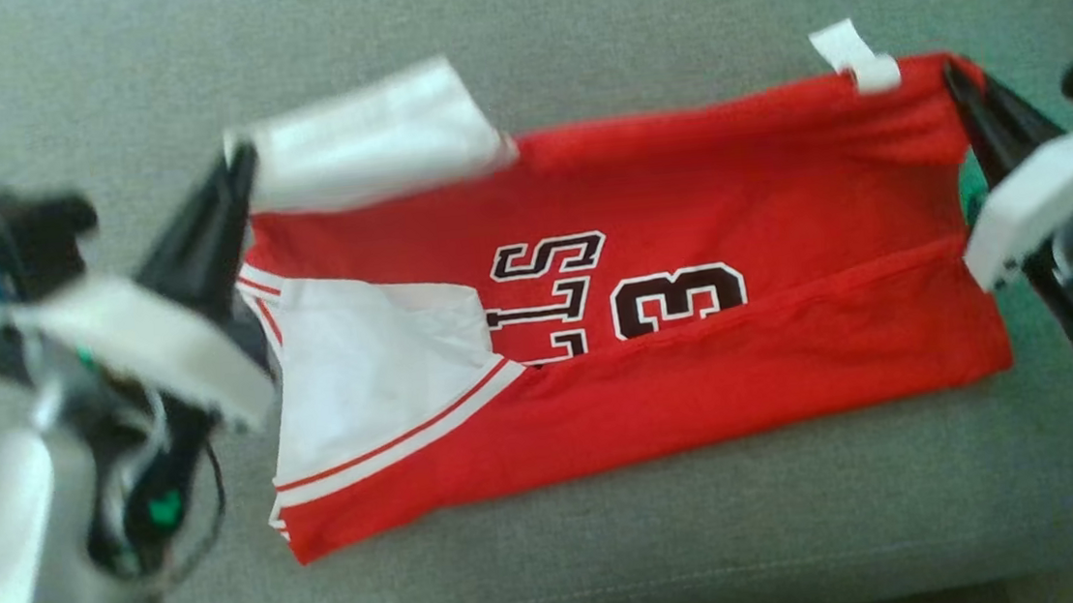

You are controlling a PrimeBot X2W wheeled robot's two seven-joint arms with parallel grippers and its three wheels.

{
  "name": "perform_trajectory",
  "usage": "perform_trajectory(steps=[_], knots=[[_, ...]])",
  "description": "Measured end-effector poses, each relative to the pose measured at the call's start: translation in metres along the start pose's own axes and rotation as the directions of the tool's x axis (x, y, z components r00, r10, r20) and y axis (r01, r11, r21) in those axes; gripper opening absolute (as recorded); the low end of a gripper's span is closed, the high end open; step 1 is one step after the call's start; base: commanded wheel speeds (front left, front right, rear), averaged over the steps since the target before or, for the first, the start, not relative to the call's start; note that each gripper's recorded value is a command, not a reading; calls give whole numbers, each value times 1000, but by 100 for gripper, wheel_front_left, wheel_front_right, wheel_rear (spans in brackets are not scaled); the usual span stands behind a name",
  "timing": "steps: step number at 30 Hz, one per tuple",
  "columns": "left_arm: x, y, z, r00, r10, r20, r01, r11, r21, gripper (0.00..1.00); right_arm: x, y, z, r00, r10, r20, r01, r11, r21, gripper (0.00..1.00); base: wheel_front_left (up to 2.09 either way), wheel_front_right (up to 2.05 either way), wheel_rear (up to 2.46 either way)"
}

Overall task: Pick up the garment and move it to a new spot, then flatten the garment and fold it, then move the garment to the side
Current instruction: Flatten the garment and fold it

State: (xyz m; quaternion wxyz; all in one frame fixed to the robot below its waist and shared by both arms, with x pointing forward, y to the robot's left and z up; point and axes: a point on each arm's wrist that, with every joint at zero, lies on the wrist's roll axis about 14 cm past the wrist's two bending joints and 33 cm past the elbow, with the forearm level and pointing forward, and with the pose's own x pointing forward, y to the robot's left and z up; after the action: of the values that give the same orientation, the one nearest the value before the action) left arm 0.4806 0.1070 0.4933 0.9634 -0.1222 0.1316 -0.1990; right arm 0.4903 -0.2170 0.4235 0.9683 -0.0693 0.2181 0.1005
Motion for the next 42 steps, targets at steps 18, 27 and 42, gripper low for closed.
perform_trajectory(steps=[18, 27, 42], knots=[[-83, -24, -72, 992, 94, -86, -113, 962, -250, 0, -64, 12, -35, 999, -41, -25, 44, 991, 126, 0, 0, 0, 0], [-92, -27, -106, 983, 104, -154, -147, 941, -304, 0, -72, 13, -41, 997, -72, -31, 77, 983, 165, 8, 0, 0, 0], [-100, -42, -66, 992, 112, 57, -90, 949, -301, 100, -113, -1, -53, 982, -187, -3, 181, 949, 258, 100, 0, 0, 0]])
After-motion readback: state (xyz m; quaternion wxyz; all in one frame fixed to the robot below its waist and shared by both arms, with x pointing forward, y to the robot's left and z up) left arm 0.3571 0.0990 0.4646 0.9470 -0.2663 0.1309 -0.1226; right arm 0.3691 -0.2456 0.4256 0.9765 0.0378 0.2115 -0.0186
